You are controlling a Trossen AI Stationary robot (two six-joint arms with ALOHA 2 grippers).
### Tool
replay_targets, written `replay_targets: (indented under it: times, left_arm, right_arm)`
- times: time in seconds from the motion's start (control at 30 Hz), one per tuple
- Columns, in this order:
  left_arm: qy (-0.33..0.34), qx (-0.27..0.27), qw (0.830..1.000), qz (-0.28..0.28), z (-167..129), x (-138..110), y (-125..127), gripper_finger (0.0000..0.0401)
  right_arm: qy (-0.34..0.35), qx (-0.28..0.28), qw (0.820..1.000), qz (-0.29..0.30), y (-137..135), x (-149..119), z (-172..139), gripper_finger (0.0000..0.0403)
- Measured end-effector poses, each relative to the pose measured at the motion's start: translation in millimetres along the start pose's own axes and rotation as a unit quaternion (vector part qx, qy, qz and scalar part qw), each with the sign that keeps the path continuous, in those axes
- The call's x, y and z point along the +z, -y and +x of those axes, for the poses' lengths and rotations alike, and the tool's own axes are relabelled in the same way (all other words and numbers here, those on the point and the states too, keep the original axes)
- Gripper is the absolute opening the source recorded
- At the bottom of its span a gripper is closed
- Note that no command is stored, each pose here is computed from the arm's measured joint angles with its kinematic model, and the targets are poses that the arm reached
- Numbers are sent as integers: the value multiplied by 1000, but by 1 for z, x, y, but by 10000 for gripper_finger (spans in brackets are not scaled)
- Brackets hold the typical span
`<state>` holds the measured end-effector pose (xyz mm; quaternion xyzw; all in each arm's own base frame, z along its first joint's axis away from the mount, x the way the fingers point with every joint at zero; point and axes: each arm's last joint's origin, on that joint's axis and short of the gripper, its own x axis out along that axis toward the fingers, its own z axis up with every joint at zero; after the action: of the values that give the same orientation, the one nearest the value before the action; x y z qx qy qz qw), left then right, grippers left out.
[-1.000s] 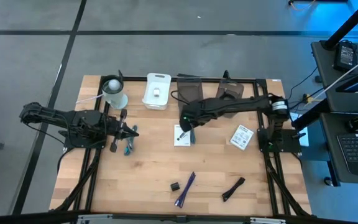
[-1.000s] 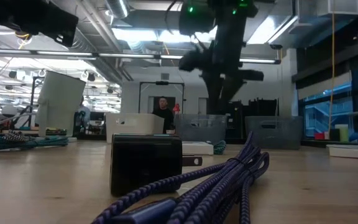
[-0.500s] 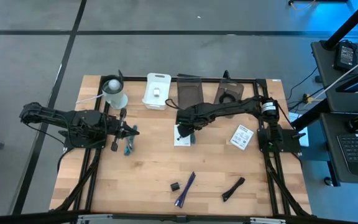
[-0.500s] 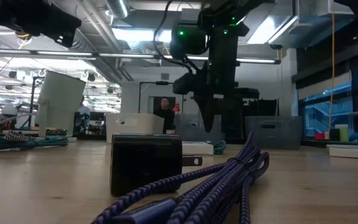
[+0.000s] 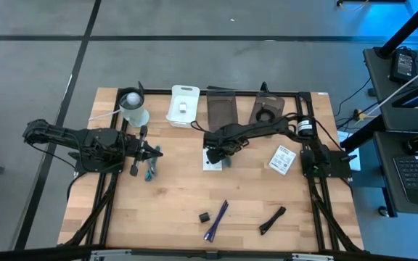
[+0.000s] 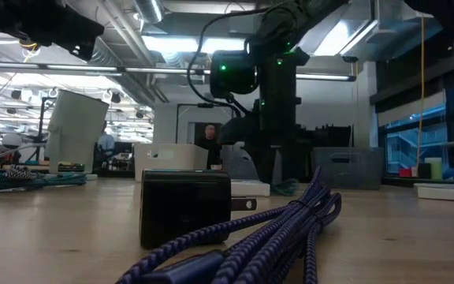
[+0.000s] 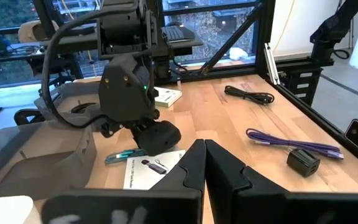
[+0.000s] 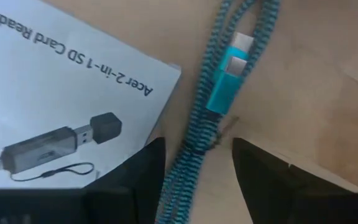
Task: Pick and place items into bin
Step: Put the right blue charger cable into the right black bin
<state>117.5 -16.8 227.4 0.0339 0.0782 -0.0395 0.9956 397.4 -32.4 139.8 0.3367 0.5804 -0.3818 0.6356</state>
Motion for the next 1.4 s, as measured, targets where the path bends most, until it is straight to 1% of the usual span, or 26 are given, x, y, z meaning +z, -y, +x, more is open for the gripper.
replay_targets:
  times: [0.07, 0.17, 0.27, 0.4, 0.43, 0.5, 0.63, 0.73, 0.8, 0.93, 1.07, 1.13, 1.27, 1.4]
  left_arm:
    - [0, 0, 1000, 0, 0, 0, 0, 2]
    - [0, 0, 1000, 0, 0, 0, 0, 2]
    - [0, 0, 1000, 0, 0, 0, 0, 3]
    - [0, 0, 1000, 0, 0, 0, 0, 2]
    - [0, 0, 1000, 0, 0, 0, 0, 2]
    - [0, 0, 1000, 0, 0, 0, 0, 3]
    - [-1, 11, 1000, 0, 0, 0, -1, 2]
    - [-1, 25, 1000, 0, 0, 0, -1, 2]
    - [-1, 30, 1000, 0, 0, 0, -2, 3]
    - [-1, 30, 1000, 0, 0, 0, -2, 2]
    - [0, 30, 1000, 0, 0, 0, -2, 3]
    - [0, 30, 1000, 0, 0, 0, -2, 3]
    - [3, 30, 1000, 0, 0, 1, -2, 2]
    - [3, 37, 999, 0, 0, 1, -2, 3]
  right_arm:
    - [1, 2, 1000, -1, -1, 0, 1, 172]
    - [3, 6, 1000, 0, -1, 1, 1, 141]
    - [4, 8, 1000, -1, -2, 1, 1, 99]
    - [4, 5, 1000, -3, -1, 1, 1, 30]
    - [4, 6, 1000, -7, -2, 1, 1, 19]
    - [5, 5, 1000, -15, -1, 1, 1, 16]
    - [0, -1, 1000, -18, 0, 0, -1, 29]
    - [-5, -7, 1000, -26, 4, -4, -9, 19]
    - [7, 9, 1000, -29, 5, -5, -24, 13]
    - [25, 37, 998, -36, 8, -13, -57, 16]
    - [56, 86, 994, -41, 17, -23, -101, 19]
    - [77, 104, 991, -41, 25, -27, -123, 15]
    - [151, 132, 979, -25, 48, -33, -168, 14]
    - [221, 133, 966, 3, 77, -35, -201, 16]
